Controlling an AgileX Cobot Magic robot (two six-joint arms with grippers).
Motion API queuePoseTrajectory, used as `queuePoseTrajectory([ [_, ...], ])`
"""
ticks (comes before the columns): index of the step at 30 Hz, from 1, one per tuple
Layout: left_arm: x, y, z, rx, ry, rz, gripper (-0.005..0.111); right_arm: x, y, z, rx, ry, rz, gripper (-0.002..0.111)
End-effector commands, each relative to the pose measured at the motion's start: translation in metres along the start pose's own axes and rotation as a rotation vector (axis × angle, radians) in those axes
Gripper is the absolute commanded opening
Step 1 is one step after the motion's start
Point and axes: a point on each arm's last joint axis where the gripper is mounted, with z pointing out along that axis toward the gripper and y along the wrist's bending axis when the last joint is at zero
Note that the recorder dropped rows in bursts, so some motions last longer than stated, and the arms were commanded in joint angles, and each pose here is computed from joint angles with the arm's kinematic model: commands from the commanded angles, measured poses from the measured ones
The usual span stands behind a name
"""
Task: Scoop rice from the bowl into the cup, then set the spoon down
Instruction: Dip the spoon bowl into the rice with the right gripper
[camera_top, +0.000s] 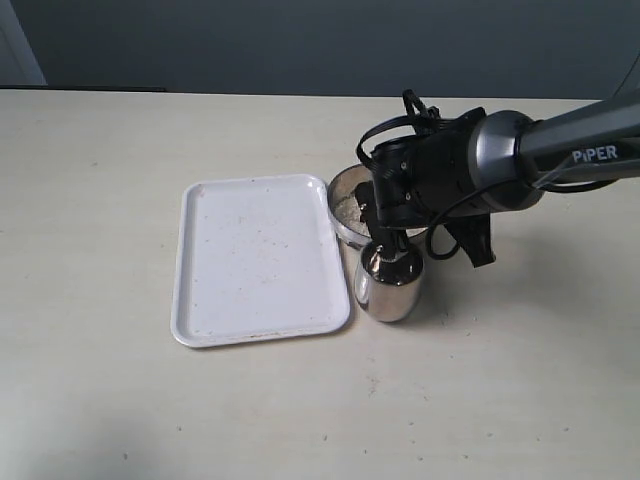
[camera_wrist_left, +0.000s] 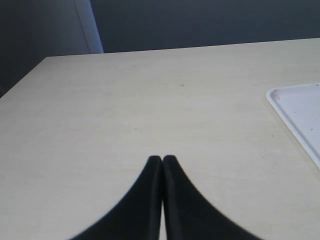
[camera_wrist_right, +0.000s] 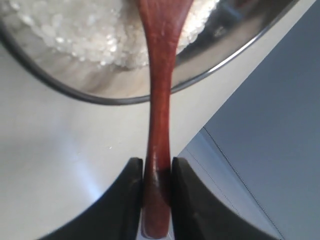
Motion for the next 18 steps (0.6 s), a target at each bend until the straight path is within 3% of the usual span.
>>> queuePoseTrajectory([
  [1,-0.0039,0.0002,-0.0007,0.001,-0.022,-0.006,0.001,0.0009,-0.0001,-0.0005,-0.012,-0.007,0.040,-0.001],
  [10,-0.0039,0.0002,-0.0007,0.001,-0.022,-0.006,0.001,0.0026,0.0005,-0.0071,-0.064,-0.053,0.259,-0.001],
  [18,-0.0039,0.0002,-0.0007,0.001,-0.022,-0.006,0.001,0.0033,0.0075,-0.0082,-0.145,-0.035,0.347,-0.001],
])
